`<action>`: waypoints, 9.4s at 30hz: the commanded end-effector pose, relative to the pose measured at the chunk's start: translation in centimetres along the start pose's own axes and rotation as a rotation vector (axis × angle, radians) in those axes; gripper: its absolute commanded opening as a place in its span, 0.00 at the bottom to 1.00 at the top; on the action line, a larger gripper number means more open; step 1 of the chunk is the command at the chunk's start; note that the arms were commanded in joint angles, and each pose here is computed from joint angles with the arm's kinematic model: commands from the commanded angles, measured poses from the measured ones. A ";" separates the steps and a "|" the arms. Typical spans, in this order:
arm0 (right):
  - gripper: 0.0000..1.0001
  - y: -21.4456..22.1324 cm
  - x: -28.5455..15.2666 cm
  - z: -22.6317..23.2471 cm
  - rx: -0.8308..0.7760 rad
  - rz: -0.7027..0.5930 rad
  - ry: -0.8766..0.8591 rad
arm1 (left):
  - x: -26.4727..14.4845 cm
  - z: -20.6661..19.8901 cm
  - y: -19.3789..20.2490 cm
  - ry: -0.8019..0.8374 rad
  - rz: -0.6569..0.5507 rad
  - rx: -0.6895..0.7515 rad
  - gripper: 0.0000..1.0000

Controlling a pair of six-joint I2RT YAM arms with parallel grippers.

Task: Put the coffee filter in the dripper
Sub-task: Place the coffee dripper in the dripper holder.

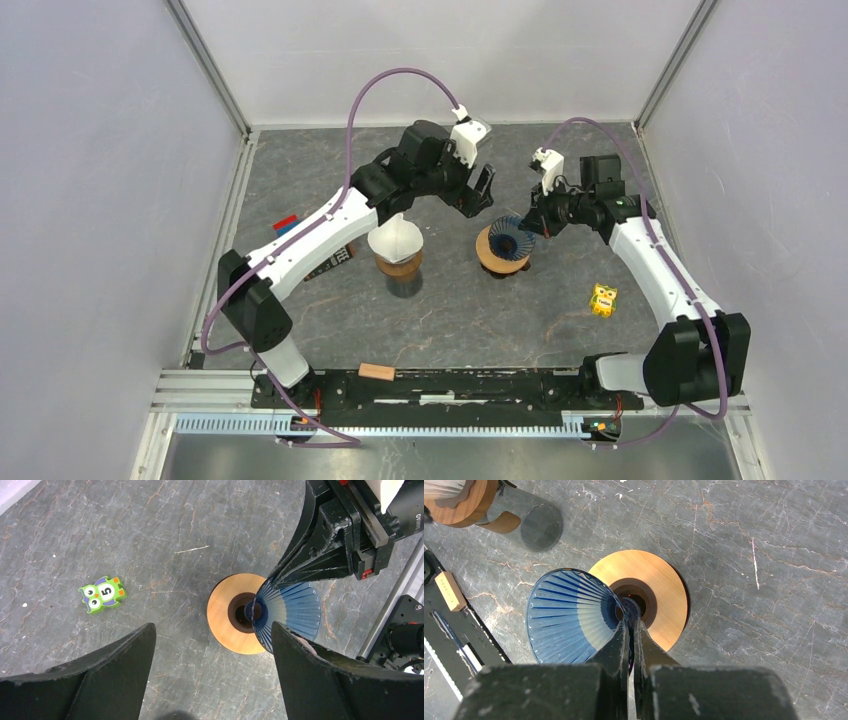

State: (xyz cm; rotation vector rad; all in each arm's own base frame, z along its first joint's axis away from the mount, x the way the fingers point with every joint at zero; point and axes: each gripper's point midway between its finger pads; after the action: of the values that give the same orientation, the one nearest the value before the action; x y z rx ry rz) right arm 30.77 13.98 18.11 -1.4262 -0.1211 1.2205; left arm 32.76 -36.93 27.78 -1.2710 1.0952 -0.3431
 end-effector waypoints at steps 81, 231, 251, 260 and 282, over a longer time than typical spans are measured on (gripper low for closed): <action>0.00 -1.0 2.2 -2.4 0.003 0.088 0.009 | 5.7 -7.3 9.1 0.153 0.316 -0.487 0.02; 0.11 4.3 5.9 -2.7 -0.140 0.187 0.052 | 8.7 -8.4 13.2 0.181 0.396 -0.417 0.12; 0.28 0.1 4.3 -2.6 -0.167 0.130 0.081 | 7.6 -7.5 9.5 0.176 0.323 -0.400 0.38; 0.37 -1.9 3.3 -2.4 -0.181 0.095 0.103 | 6.6 -6.4 7.6 0.176 0.277 -0.398 0.57; 0.43 0.3 1.2 -4.3 -0.137 0.100 0.151 | 8.4 -2.1 6.8 0.118 0.273 -0.427 0.59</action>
State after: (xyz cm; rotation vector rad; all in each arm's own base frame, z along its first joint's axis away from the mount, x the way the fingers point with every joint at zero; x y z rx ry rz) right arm 34.38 11.81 16.02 -1.6603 0.0021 1.1967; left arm 31.74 -41.66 17.71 -1.4945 1.4887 0.0979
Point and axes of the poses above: each gripper's point midway between its finger pads, its own x axis out along the fingers, its own z axis along the line the jaws close on, y = z × x, and after that the axes turned 1 degree about x, right-handed
